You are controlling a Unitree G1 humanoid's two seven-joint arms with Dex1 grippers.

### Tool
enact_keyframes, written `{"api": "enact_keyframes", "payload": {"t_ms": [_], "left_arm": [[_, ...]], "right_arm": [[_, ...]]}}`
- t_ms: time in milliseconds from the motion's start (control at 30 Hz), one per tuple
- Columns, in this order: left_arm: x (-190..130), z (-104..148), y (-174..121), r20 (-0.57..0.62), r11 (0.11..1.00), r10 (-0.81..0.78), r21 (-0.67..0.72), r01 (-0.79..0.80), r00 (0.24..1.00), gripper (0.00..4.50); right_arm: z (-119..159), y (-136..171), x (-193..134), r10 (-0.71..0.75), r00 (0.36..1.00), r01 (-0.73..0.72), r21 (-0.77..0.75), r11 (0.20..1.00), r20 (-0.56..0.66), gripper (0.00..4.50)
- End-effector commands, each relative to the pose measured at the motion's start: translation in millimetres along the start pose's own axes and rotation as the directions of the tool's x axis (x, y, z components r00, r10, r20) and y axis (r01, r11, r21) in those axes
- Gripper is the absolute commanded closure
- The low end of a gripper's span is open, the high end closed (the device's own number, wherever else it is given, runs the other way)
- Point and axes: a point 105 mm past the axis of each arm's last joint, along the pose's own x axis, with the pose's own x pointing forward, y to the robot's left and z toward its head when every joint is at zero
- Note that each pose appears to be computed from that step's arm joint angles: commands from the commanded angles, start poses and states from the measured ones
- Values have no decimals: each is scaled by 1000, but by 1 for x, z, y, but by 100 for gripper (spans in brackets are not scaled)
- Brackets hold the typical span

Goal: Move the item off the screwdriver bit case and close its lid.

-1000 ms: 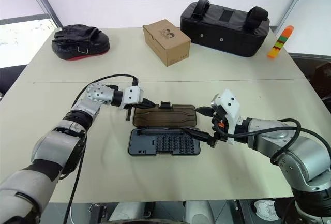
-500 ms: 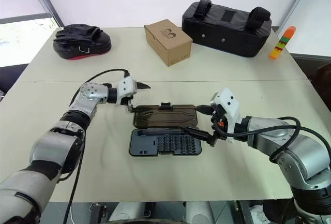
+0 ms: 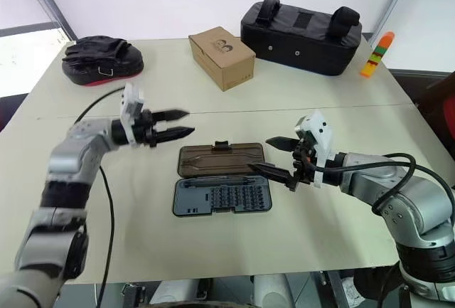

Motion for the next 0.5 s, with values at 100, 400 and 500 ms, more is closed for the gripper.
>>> {"api": "enact_keyframes", "payload": {"t_ms": [100, 400, 500], "left_arm": [[-13, 15, -40, -1, 999, 19, 48, -19, 1000, 446], [-22, -39, -90, -252, 992, -78, 78, 100, 965, 446], [-22, -50, -92, -299, 989, -83, 90, 114, 951, 446]], "right_arm": [[16, -7, 2, 12, 1000, -11, -76, 997, 22, 0], [15, -32, 26, 18, 999, -26, -180, 983, -45, 0], [15, -39, 37, 15, 998, -26, -209, 978, -55, 0]]}}
